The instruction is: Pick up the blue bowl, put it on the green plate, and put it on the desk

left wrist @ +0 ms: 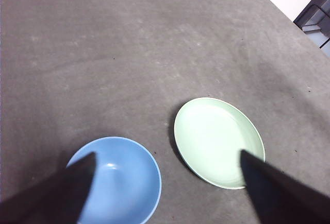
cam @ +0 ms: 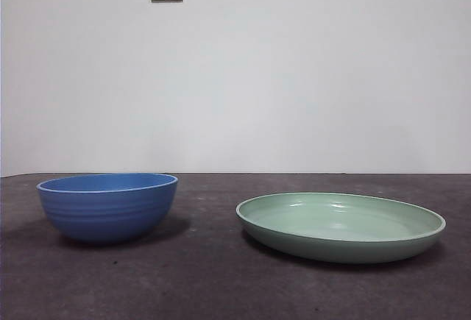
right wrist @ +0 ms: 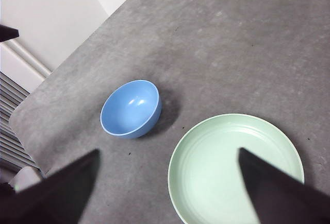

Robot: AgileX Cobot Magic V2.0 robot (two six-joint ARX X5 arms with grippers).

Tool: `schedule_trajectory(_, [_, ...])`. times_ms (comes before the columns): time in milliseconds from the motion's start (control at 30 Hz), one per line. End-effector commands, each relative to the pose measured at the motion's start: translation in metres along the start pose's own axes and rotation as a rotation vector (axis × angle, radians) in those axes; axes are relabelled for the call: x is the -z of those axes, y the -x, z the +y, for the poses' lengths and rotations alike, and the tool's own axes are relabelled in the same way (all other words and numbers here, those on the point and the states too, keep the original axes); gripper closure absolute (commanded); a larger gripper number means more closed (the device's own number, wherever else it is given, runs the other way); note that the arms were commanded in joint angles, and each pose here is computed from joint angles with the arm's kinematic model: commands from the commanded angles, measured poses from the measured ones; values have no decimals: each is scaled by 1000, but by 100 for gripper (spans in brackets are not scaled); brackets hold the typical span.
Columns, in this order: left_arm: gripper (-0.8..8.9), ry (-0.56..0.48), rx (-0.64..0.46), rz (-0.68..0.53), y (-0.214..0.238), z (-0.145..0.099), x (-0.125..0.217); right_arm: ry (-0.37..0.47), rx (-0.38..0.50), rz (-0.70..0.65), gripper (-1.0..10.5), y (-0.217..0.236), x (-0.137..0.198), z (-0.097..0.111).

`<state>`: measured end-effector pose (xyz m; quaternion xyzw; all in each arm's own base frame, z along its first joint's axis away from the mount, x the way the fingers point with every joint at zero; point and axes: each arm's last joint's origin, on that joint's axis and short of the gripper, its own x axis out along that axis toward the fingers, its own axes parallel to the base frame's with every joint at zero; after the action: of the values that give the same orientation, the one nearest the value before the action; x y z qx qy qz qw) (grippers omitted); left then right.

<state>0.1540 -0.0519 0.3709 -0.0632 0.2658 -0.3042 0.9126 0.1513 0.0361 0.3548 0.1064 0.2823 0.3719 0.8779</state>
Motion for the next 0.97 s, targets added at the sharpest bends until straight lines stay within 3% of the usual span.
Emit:
schedule_trajectory(33, [289, -40, 11, -29, 3, -3, -7, 22, -2, -11, 449, 1, -5, 2])
schedule_trajectory(133, [290, -38, 11, -29, 3, -3, -7, 22, -2, -10, 447, 1, -5, 2])
schedule_trajectory(267, [291, -29, 10, -25, 3, -3, -7, 11, 21, -9, 297, 1, -5, 1])
schedule_trajectory(333, [292, 0, 8, -9, 1, -2, -6, 11, 19, -7, 296, 1, -4, 1])
schedule_trajectory(667, [291, 209, -71, 294, -41, 28, 11, 13, 15, -10, 296, 1, -5, 1])
schedule_trajectory(967, [292, 318, -146, 462, -101, 74, 23, -10, 16, 18, 296, 1, -1, 1])
